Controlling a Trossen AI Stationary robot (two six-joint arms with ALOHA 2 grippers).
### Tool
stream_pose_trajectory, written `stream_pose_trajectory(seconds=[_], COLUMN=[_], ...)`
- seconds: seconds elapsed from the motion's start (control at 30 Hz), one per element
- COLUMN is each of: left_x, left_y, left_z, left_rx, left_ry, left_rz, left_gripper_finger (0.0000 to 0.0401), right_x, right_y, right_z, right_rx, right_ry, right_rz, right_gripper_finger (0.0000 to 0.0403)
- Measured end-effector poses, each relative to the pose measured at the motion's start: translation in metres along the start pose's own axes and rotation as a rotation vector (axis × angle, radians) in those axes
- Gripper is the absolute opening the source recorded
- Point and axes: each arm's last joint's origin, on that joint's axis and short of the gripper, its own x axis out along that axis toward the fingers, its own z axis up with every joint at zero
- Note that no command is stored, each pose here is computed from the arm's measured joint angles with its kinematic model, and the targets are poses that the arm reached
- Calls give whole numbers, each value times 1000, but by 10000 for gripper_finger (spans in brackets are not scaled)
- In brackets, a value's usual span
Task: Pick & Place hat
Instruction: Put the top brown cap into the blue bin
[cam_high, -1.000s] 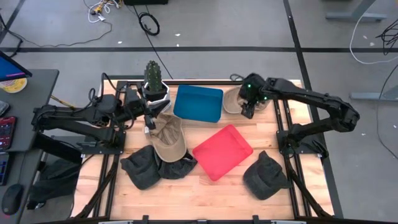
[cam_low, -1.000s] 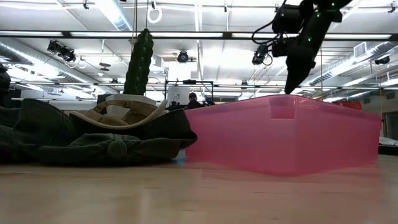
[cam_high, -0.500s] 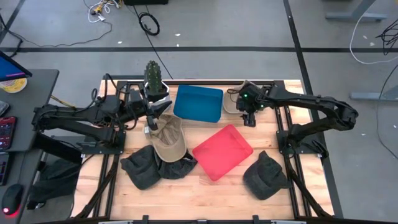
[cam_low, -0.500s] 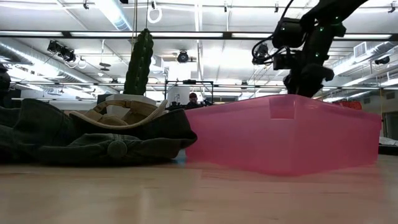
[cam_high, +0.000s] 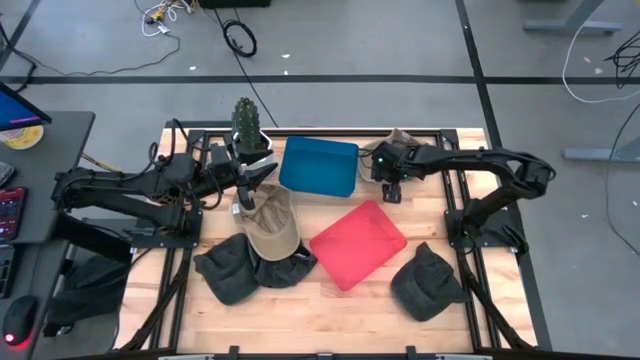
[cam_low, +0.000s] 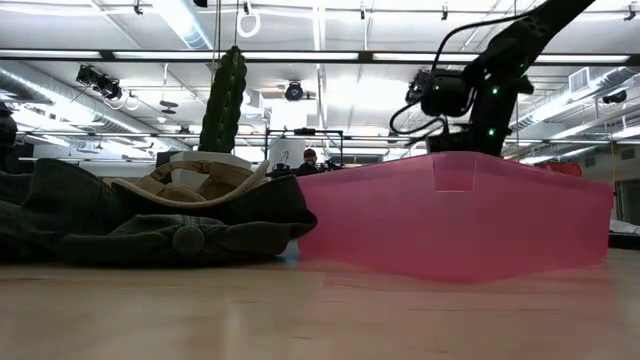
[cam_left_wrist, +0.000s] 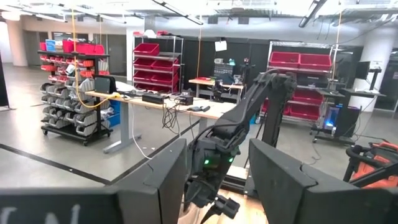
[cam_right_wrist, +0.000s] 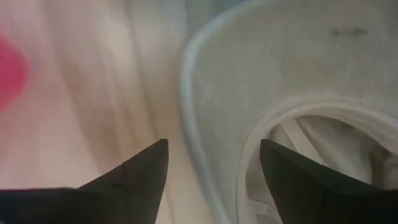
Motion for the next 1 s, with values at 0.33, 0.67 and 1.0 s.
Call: stream_pose_trajectory(seconds=[0.33, 0.67, 1.0], left_x=[0, 0, 0], left_y=[0, 0, 0], left_z=[0, 0, 0], left_rx=[1, 2, 11], left_ry=[-1, 0, 0], left_rz=[0, -1, 0], left_gripper_finger=[178, 178, 178], right_x=[5, -31, -123], right_y=[-5, -8, -17], right_z=[-2, -12, -33], right_rx=[31, 52, 298], right_ry=[52, 23, -277], right_rz=[-93, -178, -327], right_gripper_finger=[90, 8, 6])
